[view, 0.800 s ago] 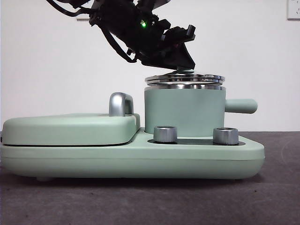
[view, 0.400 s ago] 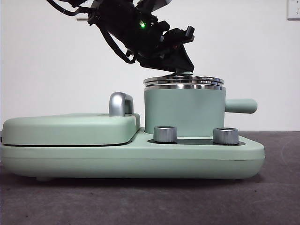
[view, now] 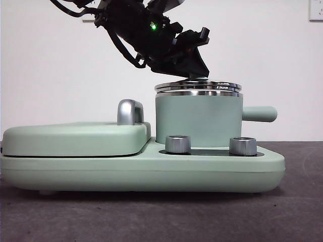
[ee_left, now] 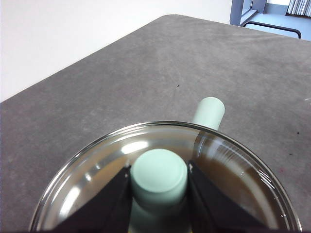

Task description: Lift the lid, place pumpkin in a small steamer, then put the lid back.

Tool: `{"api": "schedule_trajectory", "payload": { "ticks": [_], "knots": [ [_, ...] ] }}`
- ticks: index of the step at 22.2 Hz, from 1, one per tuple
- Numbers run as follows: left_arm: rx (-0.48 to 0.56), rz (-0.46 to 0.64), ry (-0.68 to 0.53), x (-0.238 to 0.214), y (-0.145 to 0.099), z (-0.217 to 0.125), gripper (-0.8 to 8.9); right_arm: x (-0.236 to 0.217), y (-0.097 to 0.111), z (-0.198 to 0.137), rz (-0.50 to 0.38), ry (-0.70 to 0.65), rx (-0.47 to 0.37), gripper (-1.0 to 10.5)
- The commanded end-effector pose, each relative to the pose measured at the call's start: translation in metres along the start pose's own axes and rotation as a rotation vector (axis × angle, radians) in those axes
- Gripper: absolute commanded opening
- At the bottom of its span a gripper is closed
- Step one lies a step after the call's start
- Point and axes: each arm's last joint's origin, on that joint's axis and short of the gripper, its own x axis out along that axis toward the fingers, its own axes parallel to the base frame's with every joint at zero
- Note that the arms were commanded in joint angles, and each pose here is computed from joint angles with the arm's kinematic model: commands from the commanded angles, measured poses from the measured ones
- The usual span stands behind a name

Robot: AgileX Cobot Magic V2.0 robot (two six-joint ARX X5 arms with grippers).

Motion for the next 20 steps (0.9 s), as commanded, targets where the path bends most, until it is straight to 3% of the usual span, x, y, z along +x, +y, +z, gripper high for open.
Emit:
{"api": "schedule_trajectory", "payload": {
  "ticks": [1,12,16,20],
  "knots": [
    [-0.002,0.001,-0.056,0.003,0.001,0.011,0.15,0.000,0.001,0.001,0.002,-0.004,0.007,3.4],
    [-0.008,-0.004,-0.022,0.012,0.001,0.000,0.25,0.000,0.001,0.001,0.002,-0.004,0.007,3.4],
    [-0.025,-0.004,-0.019,0.010,0.001,0.002,2.63,0.000,0.001,0.001,0.002,-0.004,0.007,3.4],
    [-0.054,-0.002,0.009,-0.009,0.002,0.014,2.86,0.000,0.001,0.001,0.002,-0.004,0.007,3.4]
  ]
}}
